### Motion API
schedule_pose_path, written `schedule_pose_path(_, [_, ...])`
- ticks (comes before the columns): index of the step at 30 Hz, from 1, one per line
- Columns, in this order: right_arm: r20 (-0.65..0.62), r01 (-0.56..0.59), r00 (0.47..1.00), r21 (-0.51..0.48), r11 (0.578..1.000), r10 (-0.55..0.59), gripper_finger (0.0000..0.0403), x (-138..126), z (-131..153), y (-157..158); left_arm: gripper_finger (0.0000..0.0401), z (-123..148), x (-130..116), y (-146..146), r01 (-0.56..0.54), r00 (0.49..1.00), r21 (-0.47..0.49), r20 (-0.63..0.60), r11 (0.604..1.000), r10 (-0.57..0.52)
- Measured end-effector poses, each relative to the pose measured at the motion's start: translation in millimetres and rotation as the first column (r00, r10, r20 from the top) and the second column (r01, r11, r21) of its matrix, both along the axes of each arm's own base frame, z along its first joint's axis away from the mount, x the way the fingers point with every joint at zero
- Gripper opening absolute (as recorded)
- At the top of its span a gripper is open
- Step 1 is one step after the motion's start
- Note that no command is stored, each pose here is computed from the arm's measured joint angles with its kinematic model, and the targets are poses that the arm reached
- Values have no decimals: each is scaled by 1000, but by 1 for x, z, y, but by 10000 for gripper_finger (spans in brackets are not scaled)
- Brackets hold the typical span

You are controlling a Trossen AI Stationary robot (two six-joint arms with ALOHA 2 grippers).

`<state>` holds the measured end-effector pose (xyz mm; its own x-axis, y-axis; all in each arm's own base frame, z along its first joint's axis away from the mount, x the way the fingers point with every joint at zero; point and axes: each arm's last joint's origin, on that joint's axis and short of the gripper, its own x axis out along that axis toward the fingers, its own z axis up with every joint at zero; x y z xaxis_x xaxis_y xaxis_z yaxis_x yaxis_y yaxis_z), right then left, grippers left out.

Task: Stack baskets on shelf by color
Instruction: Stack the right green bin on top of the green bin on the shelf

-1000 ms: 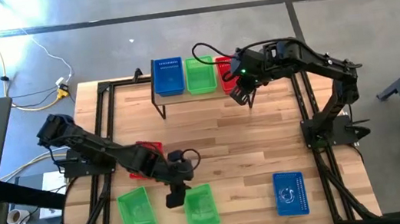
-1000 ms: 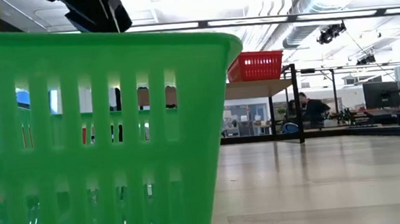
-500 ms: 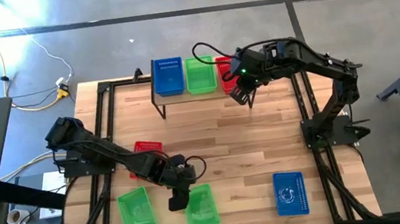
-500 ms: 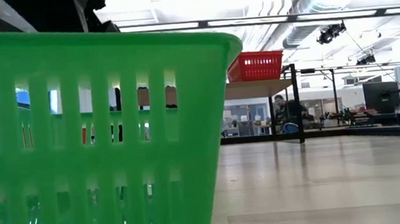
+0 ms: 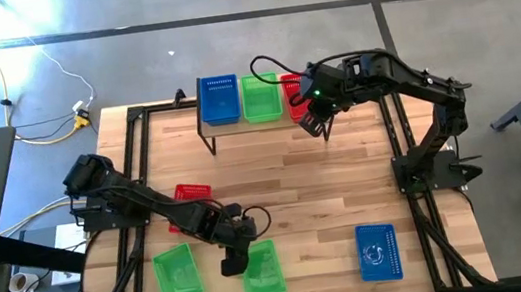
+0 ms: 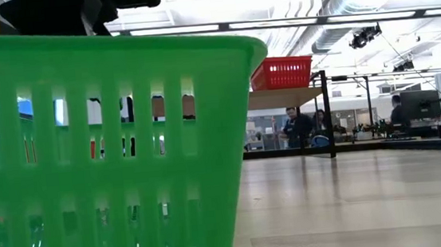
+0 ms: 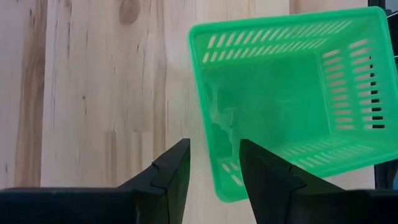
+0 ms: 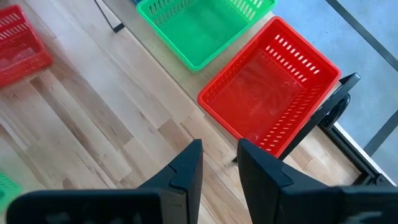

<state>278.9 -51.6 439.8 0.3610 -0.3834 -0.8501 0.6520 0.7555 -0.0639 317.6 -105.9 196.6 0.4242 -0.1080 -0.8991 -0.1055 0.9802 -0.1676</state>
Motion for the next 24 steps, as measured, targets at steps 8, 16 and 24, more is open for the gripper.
schedule_pose_path(8, [0,0,1000,1,1000,0,87,0,0,0,131,-12,5,-4,12,1000,-12,-18,1000,-12])
schedule_pose_path(16, [1,1,1000,7,1000,-1,87,0,0,0,131,-31,10,-5,16,997,-9,-70,1000,-16])
schedule_pose_path(24, [-1,1,1000,8,1000,0,87,0,0,0,79,-34,11,-5,19,997,6,-71,1000,-19])
